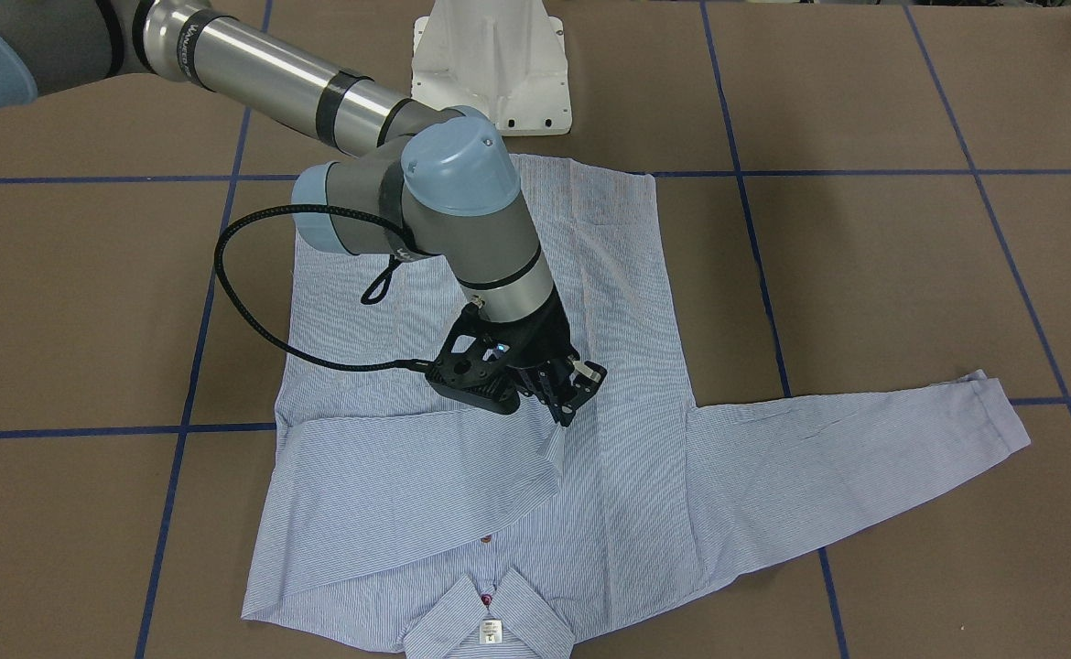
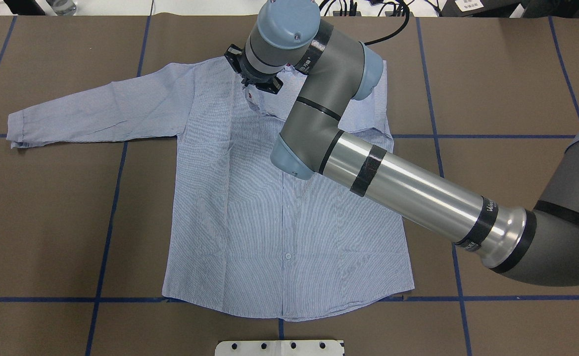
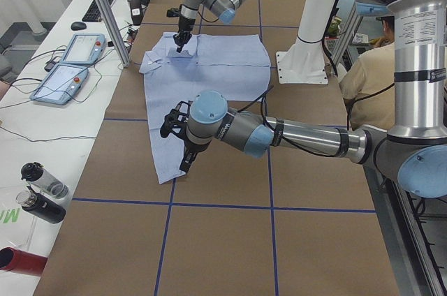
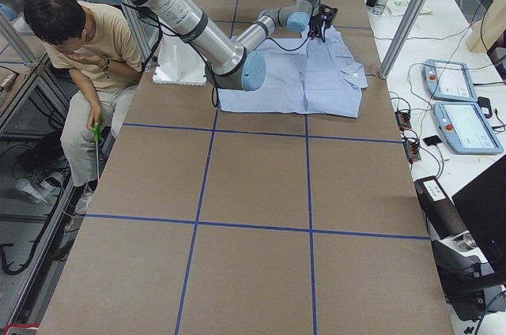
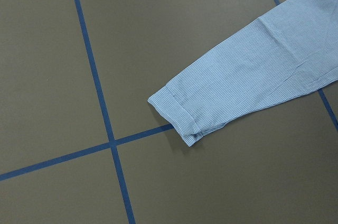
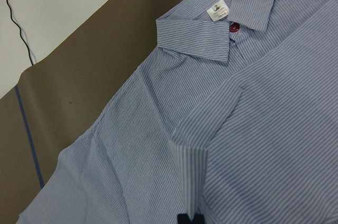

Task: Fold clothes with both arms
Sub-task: 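Lower the cuff onto the shirt front and open the right gripper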

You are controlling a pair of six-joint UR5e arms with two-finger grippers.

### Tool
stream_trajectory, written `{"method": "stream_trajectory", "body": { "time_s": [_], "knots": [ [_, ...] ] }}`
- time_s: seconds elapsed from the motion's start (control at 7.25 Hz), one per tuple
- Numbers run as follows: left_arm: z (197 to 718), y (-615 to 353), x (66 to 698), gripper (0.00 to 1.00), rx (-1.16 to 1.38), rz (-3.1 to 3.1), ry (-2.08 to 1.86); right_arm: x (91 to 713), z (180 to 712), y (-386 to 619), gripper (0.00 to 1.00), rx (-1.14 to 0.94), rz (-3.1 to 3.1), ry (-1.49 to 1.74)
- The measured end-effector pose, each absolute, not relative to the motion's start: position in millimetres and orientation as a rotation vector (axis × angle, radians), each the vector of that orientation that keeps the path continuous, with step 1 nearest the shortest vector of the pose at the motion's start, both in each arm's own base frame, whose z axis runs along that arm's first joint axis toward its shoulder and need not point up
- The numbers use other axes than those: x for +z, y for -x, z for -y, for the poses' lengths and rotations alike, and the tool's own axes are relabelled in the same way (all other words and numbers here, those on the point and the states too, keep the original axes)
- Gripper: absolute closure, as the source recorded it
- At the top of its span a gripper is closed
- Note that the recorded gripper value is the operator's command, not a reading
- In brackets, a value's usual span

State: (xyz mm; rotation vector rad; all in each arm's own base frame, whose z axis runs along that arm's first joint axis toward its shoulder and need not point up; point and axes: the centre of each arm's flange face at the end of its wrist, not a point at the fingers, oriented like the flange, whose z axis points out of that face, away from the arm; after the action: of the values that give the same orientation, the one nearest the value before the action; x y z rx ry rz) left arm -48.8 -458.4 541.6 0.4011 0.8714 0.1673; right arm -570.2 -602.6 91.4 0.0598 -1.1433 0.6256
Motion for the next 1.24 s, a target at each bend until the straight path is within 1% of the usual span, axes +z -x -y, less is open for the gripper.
{"method": "stream_trajectory", "body": {
  "time_s": [0.69, 0.83, 0.97, 1.1, 1.24],
  "knots": [
    [454, 48, 546, 0.00, 0.165, -0.872, -0.392, 79, 606, 572, 1.00, 0.647, 1.154, -0.077],
    [453, 48, 546, 0.00, 0.164, -0.872, -0.392, 79, 606, 573, 0.69, 0.649, 1.156, -0.080],
    [453, 48, 546, 0.00, 0.165, -0.872, -0.392, 80, 605, 575, 0.30, 0.651, 1.156, -0.085],
    [453, 48, 545, 0.00, 0.165, -0.872, -0.393, 80, 603, 578, 0.20, 0.653, 1.155, -0.091],
    [453, 48, 545, 0.00, 0.165, -0.872, -0.394, 81, 601, 581, 0.16, 0.653, 1.152, -0.094]
  ]
}}
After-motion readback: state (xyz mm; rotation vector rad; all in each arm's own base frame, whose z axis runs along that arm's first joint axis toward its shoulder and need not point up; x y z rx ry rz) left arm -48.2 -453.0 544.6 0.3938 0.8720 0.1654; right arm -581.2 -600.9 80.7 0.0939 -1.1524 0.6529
